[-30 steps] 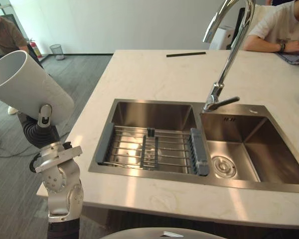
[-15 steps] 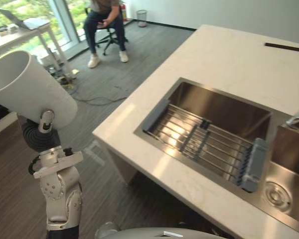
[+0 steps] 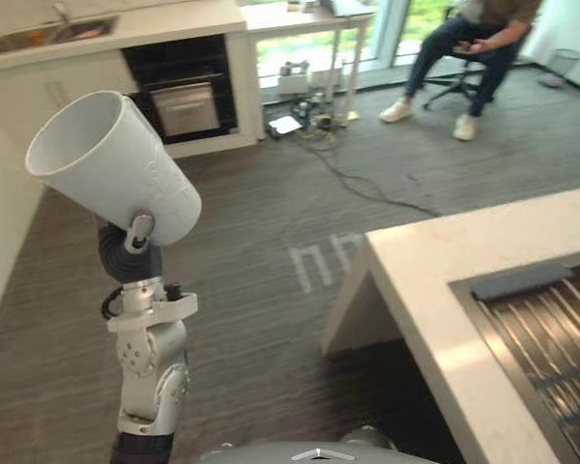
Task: Walk over to the sink, pick up the cup, carry it to the dishwasher, place the cup inside the dishwasher, then close the dishwasher door
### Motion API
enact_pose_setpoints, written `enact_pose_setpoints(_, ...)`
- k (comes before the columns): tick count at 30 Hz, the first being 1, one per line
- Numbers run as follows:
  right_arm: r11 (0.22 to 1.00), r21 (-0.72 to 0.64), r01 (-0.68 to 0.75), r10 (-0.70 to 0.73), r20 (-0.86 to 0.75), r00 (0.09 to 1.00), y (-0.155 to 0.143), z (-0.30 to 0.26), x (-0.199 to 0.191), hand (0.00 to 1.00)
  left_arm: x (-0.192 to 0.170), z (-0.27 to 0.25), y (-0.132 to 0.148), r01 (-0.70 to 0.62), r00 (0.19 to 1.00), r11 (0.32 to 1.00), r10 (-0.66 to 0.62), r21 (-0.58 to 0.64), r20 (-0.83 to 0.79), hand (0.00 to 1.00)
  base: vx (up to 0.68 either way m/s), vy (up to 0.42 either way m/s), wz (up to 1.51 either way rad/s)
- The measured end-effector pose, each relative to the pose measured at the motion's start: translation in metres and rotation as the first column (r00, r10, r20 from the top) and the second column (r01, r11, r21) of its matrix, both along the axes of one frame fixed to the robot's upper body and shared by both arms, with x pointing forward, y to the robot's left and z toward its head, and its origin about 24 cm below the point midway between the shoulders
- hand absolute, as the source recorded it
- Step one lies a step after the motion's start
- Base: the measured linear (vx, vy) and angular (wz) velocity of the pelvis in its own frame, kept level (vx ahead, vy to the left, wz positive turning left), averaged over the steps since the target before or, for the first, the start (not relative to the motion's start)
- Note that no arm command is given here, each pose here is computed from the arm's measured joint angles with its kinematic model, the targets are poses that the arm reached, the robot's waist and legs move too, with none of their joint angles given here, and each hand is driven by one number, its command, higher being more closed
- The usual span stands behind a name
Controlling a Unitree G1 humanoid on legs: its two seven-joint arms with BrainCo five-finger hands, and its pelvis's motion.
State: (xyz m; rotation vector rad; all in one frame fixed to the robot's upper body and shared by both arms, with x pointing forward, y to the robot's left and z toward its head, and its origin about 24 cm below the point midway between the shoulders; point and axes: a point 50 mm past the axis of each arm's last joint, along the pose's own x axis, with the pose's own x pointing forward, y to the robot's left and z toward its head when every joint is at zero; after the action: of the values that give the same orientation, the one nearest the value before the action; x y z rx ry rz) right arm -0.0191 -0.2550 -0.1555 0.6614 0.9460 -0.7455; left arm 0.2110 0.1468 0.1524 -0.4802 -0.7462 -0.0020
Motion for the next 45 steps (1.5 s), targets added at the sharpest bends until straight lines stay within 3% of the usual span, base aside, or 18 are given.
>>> enact_pose_setpoints(2, 0.996, 0.086, -0.012, 0.013, -0.015, 1.0, 0.033, -0.008, -0.006, 0.0, 0.009, -0.01, -0.015, 0.056, 0.997, 0.998, -0.056, -0.007, -0.048, 1.0, 0.02, -0.051, 1.91)
enact_pose_setpoints(5, 0.982, 0.156, -0.109, 0.109, 0.003, 0.994, 0.062, -0.012, 0.003, 0.0, 0.011, -0.019, -0.015, 0.041, 0.994, 0.999, -0.043, -0.022, -0.096, 1.0, -0.05, -0.17, 1.04)
enact_pose_setpoints(13, 0.971, 0.121, -0.205, 0.203, 0.033, 0.979, 0.057, -0.009, 0.011, 0.0, 0.01, -0.009, -0.031, 0.135, 0.988, 0.991, -0.136, -0.016, -0.075, 1.0, 0.11, -0.073, 0.54)
enact_pose_setpoints(19, 0.96, 0.11, -0.256, 0.255, 0.024, 0.967, 0.051, -0.009, 0.014, 0.0, -0.003, 0.01, -0.026, 0.137, 0.99, 0.99, -0.137, -0.014, 0.017, 1.0, 0.09, 0.024, 0.56)
enact_pose_setpoints(27, 0.973, 0.111, -0.202, 0.204, 0.001, 0.979, 0.038, -0.009, 0.004, 0.0, 0.001, -0.006, -0.023, 0.142, 0.989, 0.99, -0.142, 0.008, -0.044, 1.0, 0.01, 0.047, 0.66)
enact_pose_setpoints(35, 0.956, 0.111, -0.272, 0.278, -0.04, 0.96, 0.034, -0.009, 0.001, 0.0, 0.001, -0.01, -0.026, 0.196, 0.98, 0.978, -0.193, 0.072, -0.047, 1.0, 0.03, 0.053, -0.06)
enact_pose_setpoints(45, 0.959, 0.094, -0.269, 0.265, 0.055, 0.963, 0.046, -0.01, 0.022, 0.0, 0.008, -0.011, -0.063, 0.392, 0.92, 0.913, -0.386, 0.117, -0.073, 1.0, 0.29, 0.074, 0.36)
